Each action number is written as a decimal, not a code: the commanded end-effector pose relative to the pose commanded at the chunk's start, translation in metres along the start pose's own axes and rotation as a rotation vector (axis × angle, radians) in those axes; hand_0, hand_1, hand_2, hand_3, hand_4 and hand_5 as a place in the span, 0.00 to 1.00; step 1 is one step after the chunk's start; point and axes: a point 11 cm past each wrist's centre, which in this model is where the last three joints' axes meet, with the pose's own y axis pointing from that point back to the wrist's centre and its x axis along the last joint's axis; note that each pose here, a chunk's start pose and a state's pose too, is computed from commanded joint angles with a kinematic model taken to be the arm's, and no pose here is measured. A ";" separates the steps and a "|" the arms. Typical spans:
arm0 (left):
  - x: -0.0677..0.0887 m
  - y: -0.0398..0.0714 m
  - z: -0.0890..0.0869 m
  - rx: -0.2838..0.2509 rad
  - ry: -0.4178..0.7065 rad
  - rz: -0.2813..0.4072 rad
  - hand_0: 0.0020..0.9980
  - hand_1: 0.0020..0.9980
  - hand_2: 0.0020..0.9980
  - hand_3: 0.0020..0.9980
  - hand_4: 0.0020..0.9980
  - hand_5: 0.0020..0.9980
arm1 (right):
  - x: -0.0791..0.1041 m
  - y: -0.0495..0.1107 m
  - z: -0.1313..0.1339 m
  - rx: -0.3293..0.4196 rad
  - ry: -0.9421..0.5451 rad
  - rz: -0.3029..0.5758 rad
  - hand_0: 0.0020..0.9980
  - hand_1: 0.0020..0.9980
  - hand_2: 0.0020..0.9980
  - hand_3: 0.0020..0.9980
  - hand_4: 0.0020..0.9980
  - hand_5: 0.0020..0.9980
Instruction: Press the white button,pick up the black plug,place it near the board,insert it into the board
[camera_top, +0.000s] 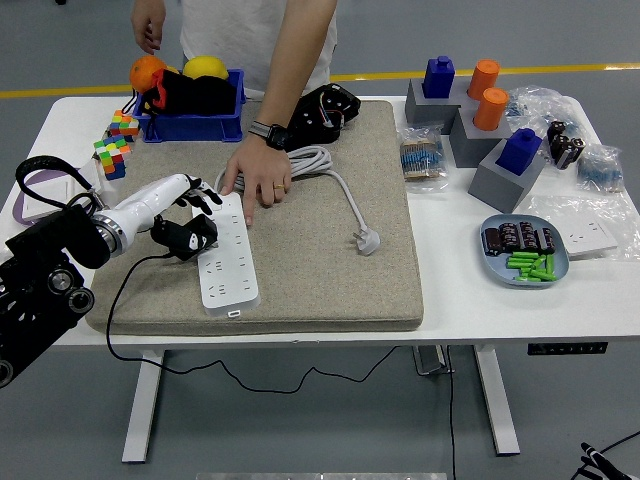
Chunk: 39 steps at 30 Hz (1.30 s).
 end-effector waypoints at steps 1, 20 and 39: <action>-0.002 0.000 0.000 0.001 0.000 -0.005 0.63 0.70 0.57 0.64 0.79 0.00 | 0.000 0.000 0.000 0.000 0.000 0.000 0.82 0.76 0.74 0.72 0.78 0.55; -0.014 0.004 -0.002 0.006 0.015 -0.031 0.51 0.64 0.52 0.62 0.78 0.00 | 0.000 0.000 0.001 -0.002 0.004 -0.001 0.82 0.76 0.74 0.72 0.78 0.55; -0.017 0.006 0.005 -0.017 0.037 -0.029 0.44 0.62 0.50 0.61 0.76 0.00 | 0.001 0.000 0.003 -0.006 0.013 0.001 0.82 0.76 0.74 0.72 0.78 0.55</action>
